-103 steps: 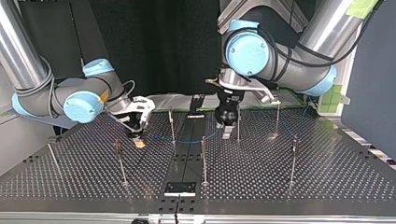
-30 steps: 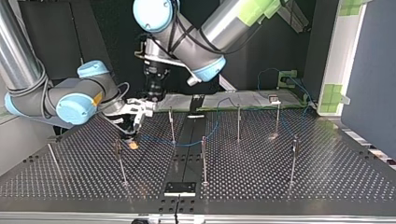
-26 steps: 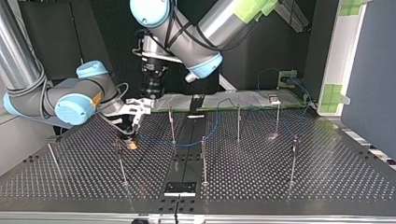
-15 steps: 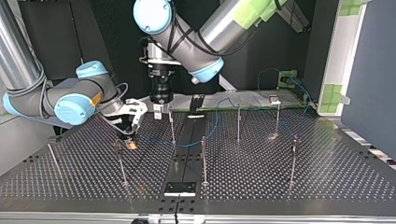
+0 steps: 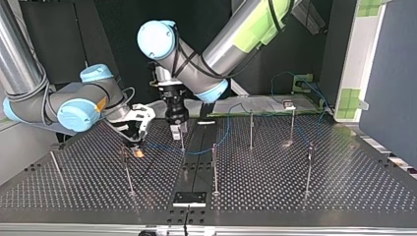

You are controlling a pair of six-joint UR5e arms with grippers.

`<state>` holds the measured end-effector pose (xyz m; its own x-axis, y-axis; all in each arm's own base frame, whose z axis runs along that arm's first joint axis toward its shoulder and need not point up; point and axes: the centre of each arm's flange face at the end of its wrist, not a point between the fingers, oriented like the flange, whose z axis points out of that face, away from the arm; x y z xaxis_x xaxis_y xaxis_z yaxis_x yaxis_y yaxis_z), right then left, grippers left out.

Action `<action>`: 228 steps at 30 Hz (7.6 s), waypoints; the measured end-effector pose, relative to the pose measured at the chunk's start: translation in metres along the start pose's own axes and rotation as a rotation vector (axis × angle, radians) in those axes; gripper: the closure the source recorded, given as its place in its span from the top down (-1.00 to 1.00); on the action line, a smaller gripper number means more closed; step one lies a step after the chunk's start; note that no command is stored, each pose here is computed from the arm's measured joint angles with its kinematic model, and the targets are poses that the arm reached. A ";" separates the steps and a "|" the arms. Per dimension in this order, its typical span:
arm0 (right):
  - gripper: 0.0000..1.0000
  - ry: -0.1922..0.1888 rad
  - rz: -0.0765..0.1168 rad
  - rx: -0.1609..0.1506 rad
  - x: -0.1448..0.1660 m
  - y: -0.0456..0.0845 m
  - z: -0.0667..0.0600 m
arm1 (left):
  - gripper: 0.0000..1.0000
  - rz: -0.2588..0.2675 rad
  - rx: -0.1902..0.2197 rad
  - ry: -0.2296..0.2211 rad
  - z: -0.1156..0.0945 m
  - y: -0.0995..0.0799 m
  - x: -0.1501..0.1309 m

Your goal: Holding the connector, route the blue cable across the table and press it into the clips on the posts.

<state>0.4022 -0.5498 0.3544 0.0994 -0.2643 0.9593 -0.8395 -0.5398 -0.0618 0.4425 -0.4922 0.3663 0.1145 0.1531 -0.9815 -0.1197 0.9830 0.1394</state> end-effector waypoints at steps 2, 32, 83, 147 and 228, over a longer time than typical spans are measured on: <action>-1.00 0.000 0.000 0.001 0.000 0.000 0.000 | 1.00 -0.013 -0.024 -0.007 0.006 0.001 -0.004; -1.00 0.000 0.000 0.002 0.000 -0.001 0.000 | 1.00 -0.058 -0.133 -0.017 0.062 0.002 -0.001; -1.00 -0.004 0.000 -0.012 0.003 0.007 -0.012 | -1.00 -0.124 -0.068 0.087 0.064 0.004 0.017; -1.00 -0.128 0.024 0.045 -0.105 0.001 -0.057 | -1.00 -0.086 0.274 0.237 -0.033 0.038 0.208; -1.00 0.002 0.102 -0.040 -0.140 0.086 0.001 | 1.00 -0.160 0.275 0.305 0.089 0.032 0.226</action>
<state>0.3167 -0.5595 0.2142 0.0112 -0.3148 0.9491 -0.8658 -0.4779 -0.1483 0.5524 -0.4176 0.1608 -0.1914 0.0001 -0.9815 0.1472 0.9887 -0.0286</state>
